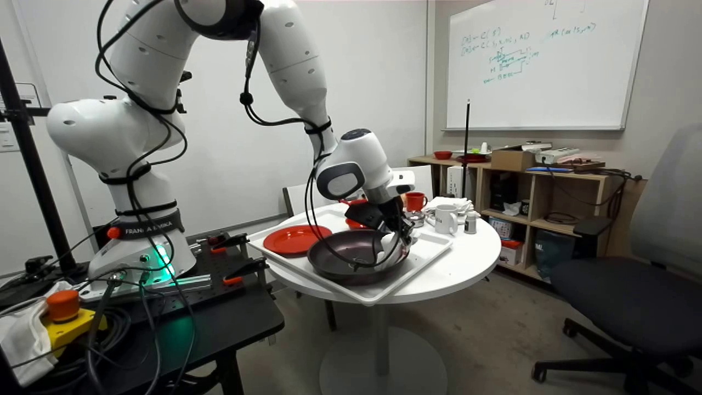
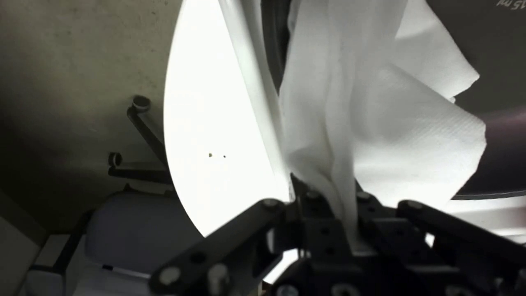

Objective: Use the tea towel to wipe the pan

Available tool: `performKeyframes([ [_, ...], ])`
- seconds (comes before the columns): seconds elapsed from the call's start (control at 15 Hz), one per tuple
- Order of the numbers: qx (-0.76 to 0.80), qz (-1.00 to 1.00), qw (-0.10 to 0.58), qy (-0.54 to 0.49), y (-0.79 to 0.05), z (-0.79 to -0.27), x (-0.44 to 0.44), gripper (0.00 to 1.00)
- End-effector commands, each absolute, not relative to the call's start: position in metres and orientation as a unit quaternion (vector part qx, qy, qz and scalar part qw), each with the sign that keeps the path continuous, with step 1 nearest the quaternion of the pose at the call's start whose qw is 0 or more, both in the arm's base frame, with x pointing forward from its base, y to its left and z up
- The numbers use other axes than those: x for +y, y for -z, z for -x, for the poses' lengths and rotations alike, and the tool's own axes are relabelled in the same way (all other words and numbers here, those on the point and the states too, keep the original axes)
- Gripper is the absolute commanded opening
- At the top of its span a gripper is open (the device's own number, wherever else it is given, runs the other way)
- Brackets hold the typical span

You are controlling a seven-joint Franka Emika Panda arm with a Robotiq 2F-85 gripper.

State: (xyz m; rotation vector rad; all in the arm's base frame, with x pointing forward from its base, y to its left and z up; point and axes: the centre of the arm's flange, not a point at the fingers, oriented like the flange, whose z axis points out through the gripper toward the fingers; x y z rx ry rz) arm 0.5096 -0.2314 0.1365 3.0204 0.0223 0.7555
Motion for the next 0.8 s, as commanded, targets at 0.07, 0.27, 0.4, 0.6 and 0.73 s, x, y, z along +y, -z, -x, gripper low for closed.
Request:
performKeyframes([
  [0.07, 0.065, -0.941, 0.058, -0.328, -0.113, -0.49, -0.201, 0.05],
  [0.27, 0.091, -0.933, 0.064, -0.343, -0.122, -0.501, -0.202, 0.05],
  [0.4, 0.087, -0.935, 0.056, -0.339, -0.133, -0.513, -0.205, 0.05],
  [0.6, 0.075, -0.95, 0.029, -0.303, -0.133, -0.513, -0.197, 0.05],
  [0.73, 0.066, -0.96, 0.011, -0.271, -0.123, -0.505, -0.188, 0.05],
])
